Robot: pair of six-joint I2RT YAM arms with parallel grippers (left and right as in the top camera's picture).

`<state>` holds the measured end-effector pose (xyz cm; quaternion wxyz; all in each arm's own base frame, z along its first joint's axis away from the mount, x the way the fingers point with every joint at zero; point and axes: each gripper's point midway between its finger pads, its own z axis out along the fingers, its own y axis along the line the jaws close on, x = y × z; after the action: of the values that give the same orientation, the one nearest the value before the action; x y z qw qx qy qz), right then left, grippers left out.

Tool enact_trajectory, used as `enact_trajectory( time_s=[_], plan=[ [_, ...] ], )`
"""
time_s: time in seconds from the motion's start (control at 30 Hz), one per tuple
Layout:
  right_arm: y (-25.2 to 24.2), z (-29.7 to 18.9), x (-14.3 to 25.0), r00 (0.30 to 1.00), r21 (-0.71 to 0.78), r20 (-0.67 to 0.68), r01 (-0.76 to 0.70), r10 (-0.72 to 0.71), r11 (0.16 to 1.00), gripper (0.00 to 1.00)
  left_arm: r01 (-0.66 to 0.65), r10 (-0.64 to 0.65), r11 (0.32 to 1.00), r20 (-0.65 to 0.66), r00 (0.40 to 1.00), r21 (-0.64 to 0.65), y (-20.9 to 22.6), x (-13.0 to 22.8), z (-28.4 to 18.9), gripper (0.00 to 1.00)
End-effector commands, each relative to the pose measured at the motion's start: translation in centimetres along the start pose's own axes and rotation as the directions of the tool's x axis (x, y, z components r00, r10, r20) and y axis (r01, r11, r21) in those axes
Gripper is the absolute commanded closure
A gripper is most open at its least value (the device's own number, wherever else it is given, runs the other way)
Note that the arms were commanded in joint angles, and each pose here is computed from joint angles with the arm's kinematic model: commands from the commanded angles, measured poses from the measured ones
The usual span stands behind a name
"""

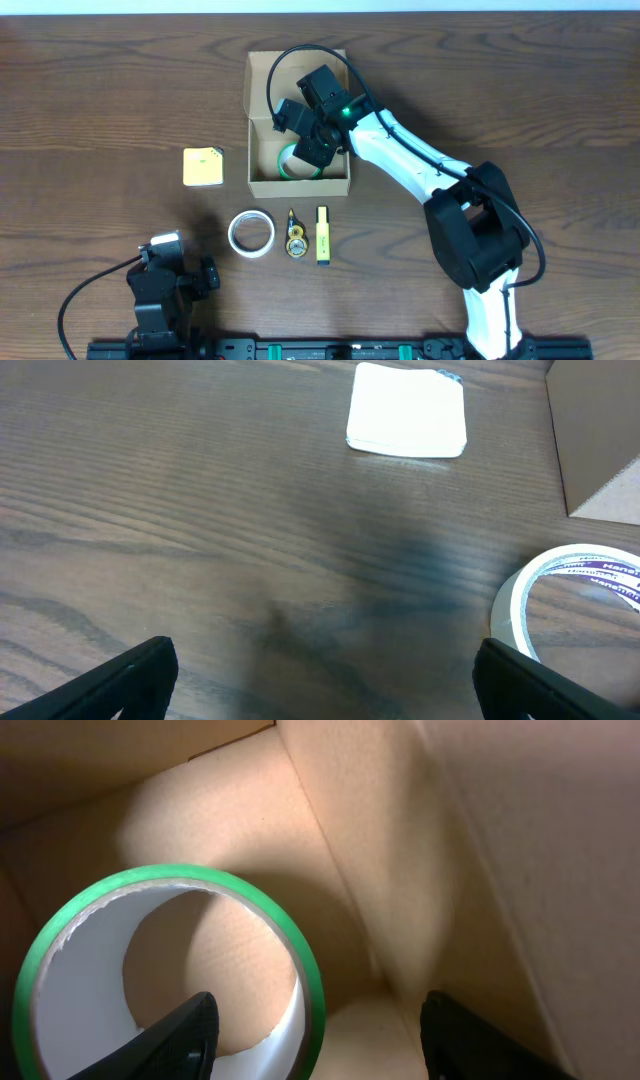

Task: Pack container
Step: 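Lift the green tape with the right gripper and drop it into the box, then move the right gripper to the yellow highlighter and grasp it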

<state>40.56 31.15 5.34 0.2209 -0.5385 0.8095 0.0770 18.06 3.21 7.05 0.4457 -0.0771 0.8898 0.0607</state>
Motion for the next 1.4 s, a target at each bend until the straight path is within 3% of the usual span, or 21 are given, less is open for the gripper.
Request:
enact_trajectory(
  time_s=[0.0,0.47,0.63,0.73,0.83,0.97,1.07,1.23,1.37],
  plan=[
    [0.2,-0.1,-0.6,1.0,-0.001,0.015,0.003,-0.003,1.0,0.35,-0.022,0.022,1.0,-0.028,0.999,-0.012,0.2,1.0,0.3,0.05],
    [2.2,-6.1,-5.6,0.981,-0.036,0.194,-0.01,0.016,0.999,0.36,-0.022,0.022,1.0,-0.028,0.999,-0.012,0.2,1.0,0.4,0.05],
    [0.4,-10.5,-6.8,0.952,0.048,0.249,-0.194,0.176,0.98,0.27,-0.022,0.022,1.0,-0.028,0.999,-0.012,0.2,1.0,0.3,0.05],
    [-0.8,-14.0,-4.7,0.889,0.13,0.227,-0.433,0.398,0.892,0.27,-0.022,0.022,1.0,-0.028,0.999,-0.012,0.2,1.0,0.4,0.05],
    [1.0,-16.3,-1.7,0.814,0.107,0.141,-0.578,0.563,0.809,0.18,-0.022,0.022,1.0,-0.028,0.999,-0.012,0.2,1.0,0.3,0.05],
    [4.0,-17.3,5.1,0.626,0.216,-0.076,-0.75,0.776,0.626,0.1,-0.022,0.022,1.0,-0.028,0.999,-0.012,0.2,1.0,0.4,0.05],
    [6.7,-15.8,8.2,0.576,0.297,-0.157,-0.747,0.802,0.595,0.07,-0.022,0.022,1.0,-0.028,0.999,-0.012,0.2,1.0,0.4,0.05],
    [12.3,-13.1,10.6,0.579,0.295,-0.185,-0.738,0.794,0.607,0.07,-0.022,0.022,1.0,-0.028,0.999,-0.012,0.2,1.0,0.3,0.05],
    [15.5,-11.1,13.0,0.497,0.311,-0.167,-0.793,0.852,0.523,0.09,-0.022,0.022,1.0,-0.028,0.999,-0.012,0.2,1.0,0.3,0.05]
  ],
)
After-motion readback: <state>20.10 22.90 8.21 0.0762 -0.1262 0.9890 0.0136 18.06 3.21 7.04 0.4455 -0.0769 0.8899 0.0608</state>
